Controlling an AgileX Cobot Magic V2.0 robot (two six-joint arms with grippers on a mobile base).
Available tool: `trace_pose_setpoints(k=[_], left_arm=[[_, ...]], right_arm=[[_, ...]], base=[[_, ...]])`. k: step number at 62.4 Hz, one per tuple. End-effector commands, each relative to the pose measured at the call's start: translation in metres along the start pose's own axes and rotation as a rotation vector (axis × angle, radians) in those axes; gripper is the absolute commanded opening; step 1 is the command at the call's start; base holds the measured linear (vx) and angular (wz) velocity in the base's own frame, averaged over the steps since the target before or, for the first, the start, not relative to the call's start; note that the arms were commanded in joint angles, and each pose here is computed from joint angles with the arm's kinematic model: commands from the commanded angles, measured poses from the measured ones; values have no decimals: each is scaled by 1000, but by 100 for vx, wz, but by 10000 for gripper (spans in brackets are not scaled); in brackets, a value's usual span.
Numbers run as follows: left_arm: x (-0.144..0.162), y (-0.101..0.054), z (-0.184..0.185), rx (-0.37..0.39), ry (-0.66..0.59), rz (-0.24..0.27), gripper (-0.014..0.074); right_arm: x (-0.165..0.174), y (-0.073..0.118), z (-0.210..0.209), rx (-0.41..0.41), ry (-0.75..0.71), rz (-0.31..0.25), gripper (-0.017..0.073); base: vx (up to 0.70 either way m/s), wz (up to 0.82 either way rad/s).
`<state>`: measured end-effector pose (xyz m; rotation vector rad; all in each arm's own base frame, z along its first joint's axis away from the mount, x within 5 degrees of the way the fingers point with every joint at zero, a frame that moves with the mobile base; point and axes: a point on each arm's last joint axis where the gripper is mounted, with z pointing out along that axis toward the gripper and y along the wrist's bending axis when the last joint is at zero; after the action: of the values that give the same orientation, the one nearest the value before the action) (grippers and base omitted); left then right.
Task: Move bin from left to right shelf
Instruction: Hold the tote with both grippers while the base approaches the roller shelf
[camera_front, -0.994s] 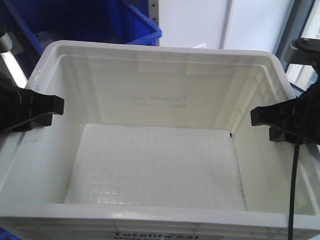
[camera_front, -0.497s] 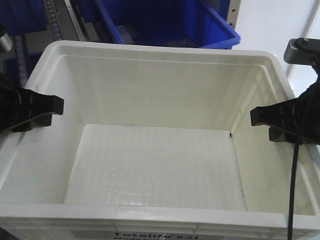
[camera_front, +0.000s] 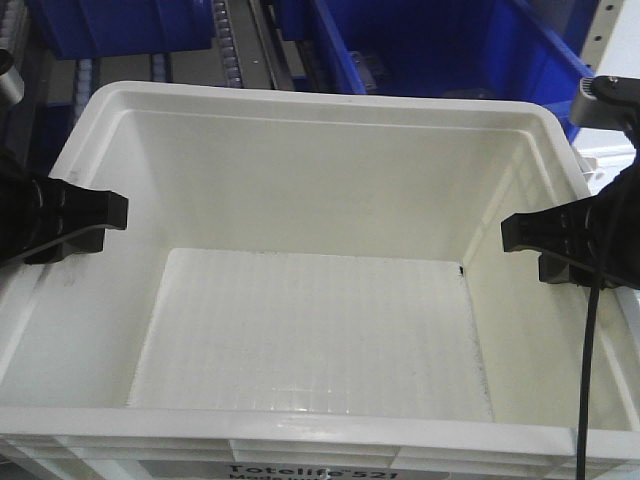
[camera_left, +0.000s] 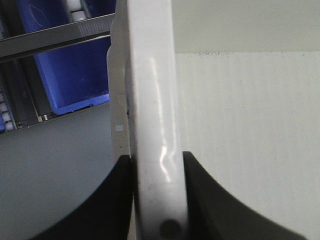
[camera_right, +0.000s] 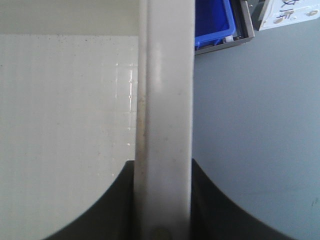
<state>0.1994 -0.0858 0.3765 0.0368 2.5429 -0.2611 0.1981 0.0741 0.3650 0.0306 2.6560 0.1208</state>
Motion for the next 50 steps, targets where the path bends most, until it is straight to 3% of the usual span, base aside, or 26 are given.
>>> trace_pose_setpoints(k=[1,50], left_arm=[[-9,6,-24,-37,-143,64,20],[-9,6,-24,-37,-143,64,20]], right_arm=[[-12,-18,-19,138,-148,-29,-1],[-11,-19,-19,140,-145,-27,-1]], base=[[0,46],[4,38]])
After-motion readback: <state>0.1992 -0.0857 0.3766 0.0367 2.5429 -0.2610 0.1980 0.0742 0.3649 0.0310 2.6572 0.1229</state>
